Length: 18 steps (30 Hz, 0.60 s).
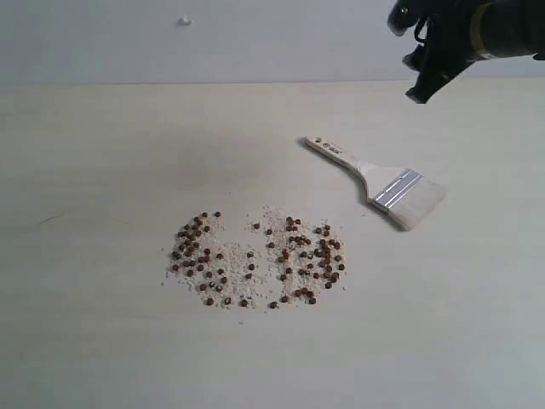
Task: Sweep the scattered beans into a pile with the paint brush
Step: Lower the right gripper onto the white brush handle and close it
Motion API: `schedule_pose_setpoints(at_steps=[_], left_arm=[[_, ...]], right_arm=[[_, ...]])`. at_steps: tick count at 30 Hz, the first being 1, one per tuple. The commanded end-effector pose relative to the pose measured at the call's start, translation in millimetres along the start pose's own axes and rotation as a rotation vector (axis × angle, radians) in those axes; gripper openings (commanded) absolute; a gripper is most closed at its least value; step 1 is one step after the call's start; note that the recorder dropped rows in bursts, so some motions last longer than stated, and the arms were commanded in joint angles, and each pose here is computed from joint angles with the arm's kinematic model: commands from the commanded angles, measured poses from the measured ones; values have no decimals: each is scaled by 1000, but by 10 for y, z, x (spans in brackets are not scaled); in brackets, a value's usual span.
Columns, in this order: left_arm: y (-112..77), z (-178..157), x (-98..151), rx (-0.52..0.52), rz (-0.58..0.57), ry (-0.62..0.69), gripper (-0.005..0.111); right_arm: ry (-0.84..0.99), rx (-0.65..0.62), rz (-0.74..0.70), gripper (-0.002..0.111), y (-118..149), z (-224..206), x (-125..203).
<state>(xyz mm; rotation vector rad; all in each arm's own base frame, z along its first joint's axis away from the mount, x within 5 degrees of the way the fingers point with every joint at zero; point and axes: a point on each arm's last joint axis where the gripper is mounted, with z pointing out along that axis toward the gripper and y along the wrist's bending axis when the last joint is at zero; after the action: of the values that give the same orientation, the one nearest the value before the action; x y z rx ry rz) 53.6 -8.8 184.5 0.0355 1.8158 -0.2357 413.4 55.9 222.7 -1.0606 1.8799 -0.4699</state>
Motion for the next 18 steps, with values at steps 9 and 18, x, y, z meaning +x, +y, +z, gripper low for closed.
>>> schedule_pose_setpoints(at_steps=[9, 18], left_arm=[[0, -3, 2, 1, -1, -7, 104], [0, -3, 2, 1, -1, -7, 104]], right_arm=[[606, -520, 271, 55, 70, 211, 33], [468, -629, 280, 55, 502, 411, -716]])
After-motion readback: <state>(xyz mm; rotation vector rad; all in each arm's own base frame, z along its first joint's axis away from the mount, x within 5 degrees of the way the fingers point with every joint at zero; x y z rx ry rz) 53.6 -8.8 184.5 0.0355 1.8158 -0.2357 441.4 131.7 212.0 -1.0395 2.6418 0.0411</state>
